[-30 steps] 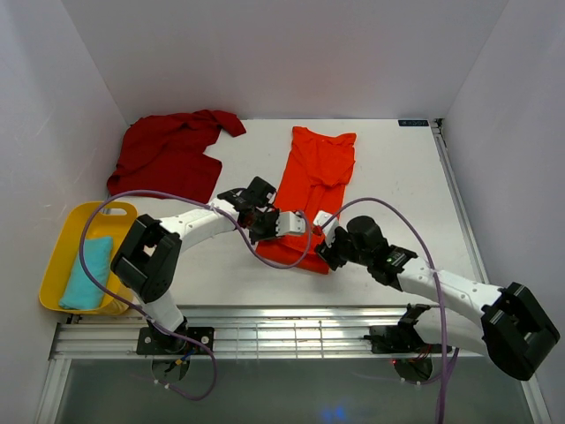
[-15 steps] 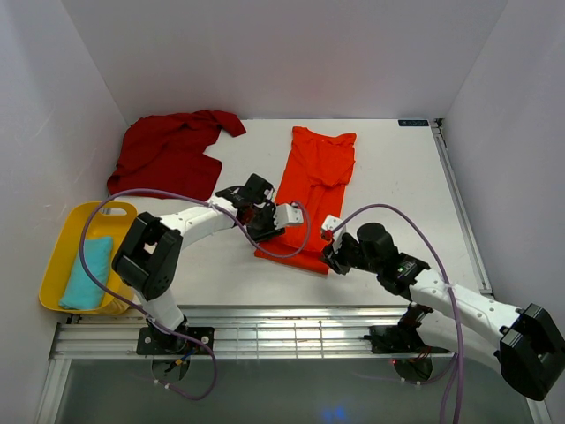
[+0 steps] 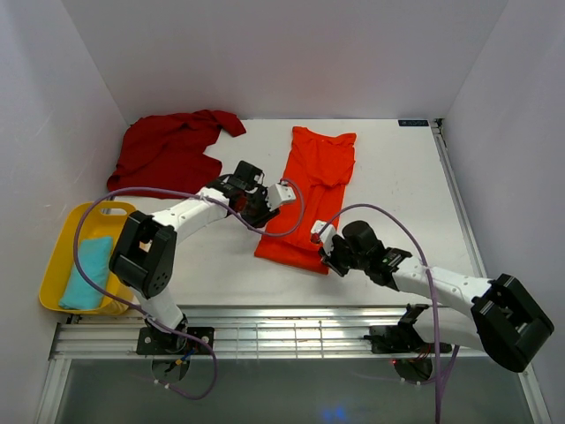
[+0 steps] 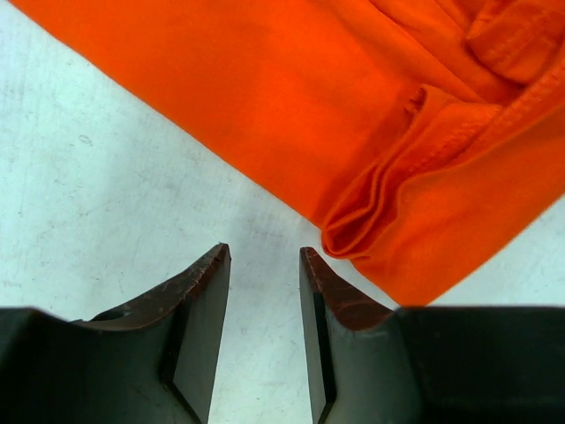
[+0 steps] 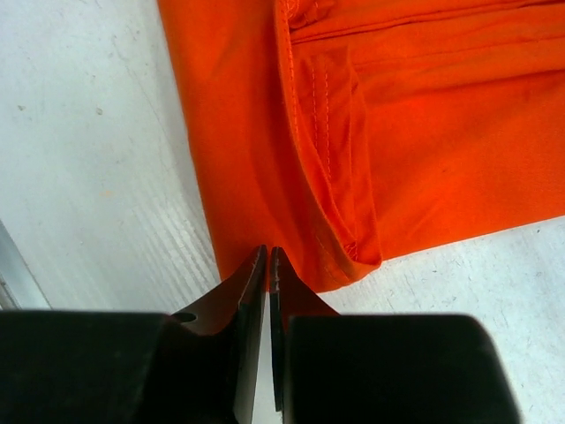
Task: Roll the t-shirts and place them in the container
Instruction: Roll the T-shirt to the center of the board.
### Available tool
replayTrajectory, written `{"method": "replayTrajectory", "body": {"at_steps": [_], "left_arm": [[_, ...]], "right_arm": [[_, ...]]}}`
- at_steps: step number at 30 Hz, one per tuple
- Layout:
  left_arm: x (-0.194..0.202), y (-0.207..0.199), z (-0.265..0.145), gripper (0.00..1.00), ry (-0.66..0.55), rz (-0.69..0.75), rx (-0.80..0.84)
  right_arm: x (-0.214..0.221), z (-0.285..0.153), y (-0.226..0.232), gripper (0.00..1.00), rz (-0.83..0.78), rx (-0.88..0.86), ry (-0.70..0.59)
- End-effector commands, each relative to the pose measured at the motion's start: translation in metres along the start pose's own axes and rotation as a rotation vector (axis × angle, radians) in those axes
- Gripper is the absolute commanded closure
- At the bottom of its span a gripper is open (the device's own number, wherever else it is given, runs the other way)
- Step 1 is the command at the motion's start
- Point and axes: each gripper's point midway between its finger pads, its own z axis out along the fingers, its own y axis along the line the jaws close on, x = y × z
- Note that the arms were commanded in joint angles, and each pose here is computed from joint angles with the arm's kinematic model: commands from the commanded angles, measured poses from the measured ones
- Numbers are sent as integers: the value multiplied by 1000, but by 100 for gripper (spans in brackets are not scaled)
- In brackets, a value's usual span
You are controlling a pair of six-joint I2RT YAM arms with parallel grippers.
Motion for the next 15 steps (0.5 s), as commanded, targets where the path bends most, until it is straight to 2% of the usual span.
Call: {"method": "replayTrajectory", "body": {"at_steps": [1, 6, 9, 15], "left_arm": [[-8, -16, -19, 53, -62, 62, 51], [7, -52, -23, 53, -86, 288, 107], [12, -60, -12, 52, -69, 322, 127], [-3, -54, 0, 53, -92, 301, 142]], "right_arm": [[-23, 7, -21, 90, -26, 72, -28], [-34, 14, -29, 90, -29, 79, -29], [-35, 17, -32, 90, -32, 76, -30], [-13, 25, -45, 92, -1, 106, 54]]}}
